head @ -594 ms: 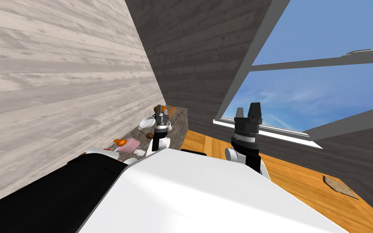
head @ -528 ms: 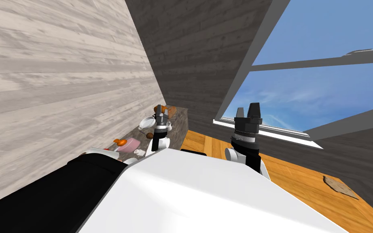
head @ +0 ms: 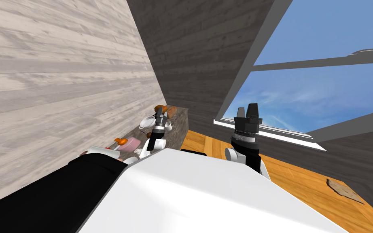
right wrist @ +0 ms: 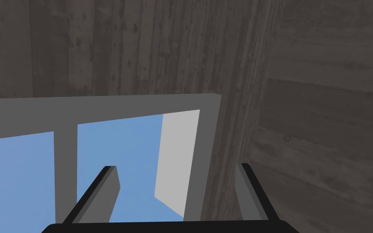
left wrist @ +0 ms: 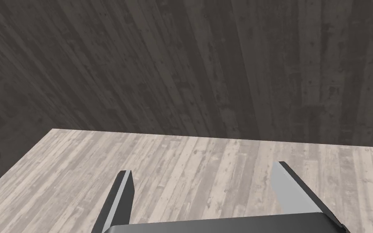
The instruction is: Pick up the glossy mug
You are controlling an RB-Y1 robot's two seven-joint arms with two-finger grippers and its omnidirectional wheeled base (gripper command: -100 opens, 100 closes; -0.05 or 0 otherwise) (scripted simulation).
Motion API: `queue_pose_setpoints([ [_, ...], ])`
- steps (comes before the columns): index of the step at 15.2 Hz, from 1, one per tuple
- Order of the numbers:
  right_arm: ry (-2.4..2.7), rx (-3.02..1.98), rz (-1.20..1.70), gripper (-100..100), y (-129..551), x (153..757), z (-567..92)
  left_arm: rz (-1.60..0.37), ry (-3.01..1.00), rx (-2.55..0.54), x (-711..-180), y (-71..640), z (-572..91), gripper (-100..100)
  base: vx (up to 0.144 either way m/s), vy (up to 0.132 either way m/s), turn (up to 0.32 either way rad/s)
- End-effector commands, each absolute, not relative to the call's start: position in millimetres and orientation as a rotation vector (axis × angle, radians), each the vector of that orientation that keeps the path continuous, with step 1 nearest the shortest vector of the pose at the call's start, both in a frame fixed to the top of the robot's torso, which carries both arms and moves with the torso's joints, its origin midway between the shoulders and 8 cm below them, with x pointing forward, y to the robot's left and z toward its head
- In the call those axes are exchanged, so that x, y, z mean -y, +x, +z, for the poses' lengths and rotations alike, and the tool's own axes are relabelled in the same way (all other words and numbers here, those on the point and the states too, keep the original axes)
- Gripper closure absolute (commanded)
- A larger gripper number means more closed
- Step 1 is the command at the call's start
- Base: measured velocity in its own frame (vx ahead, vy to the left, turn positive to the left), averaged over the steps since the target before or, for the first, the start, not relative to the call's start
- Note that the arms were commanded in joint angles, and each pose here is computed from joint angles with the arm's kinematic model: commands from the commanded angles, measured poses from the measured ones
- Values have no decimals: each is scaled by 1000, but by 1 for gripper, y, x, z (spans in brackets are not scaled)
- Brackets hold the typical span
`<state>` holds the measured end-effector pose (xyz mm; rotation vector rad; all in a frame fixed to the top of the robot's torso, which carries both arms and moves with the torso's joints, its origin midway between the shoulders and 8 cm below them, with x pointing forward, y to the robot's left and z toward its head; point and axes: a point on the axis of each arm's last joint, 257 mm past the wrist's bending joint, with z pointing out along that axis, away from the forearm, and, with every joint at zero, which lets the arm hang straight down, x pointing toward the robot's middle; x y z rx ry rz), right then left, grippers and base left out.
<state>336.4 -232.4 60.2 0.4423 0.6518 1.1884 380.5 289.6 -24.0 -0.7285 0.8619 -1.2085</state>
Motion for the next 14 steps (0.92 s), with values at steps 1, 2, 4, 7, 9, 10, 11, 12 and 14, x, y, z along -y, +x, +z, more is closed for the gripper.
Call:
queue_pose_setpoints([
  [1, 442, -652, 1188, 0, 336, 232, 60, -1185, -746, -898, -296, 383, -31, -100, 5, -9, 20],
  [2, 442, -652, 1188, 0, 336, 232, 60, -1160, -761, -933, -303, 384, -39, -100, 7, -11, 31],
  [4, 442, -652, 1188, 0, 336, 232, 60, -1130, -783, -971, -311, 386, -49, -100, 9, -10, 30],
  [7, 442, -652, 1188, 0, 336, 232, 60, -1093, -819, -1019, -321, 388, -62, -100, 9, -10, 19],
  [9, 442, -652, 1188, 0, 336, 232, 60, -1061, -842, -1056, -330, 388, -72, -100, 13, -15, 30],
  [10, 442, -652, 1188, 0, 336, 232, 60, -1052, -859, -1069, -332, 389, -77, -100, 13, -18, 28],
  [11, 442, -652, 1188, 0, 336, 232, 60, -1050, -862, -1072, -332, 390, -78, -100, 10, -12, 12],
  [12, 442, -652, 1188, 0, 336, 232, 60, -1019, -883, -1105, -341, 388, -86, -100, 17, -13, 24],
  [14, 442, -652, 1188, 0, 336, 232, 60, -1010, -899, -1117, -343, 389, -91, -100, 15, -13, 18],
])
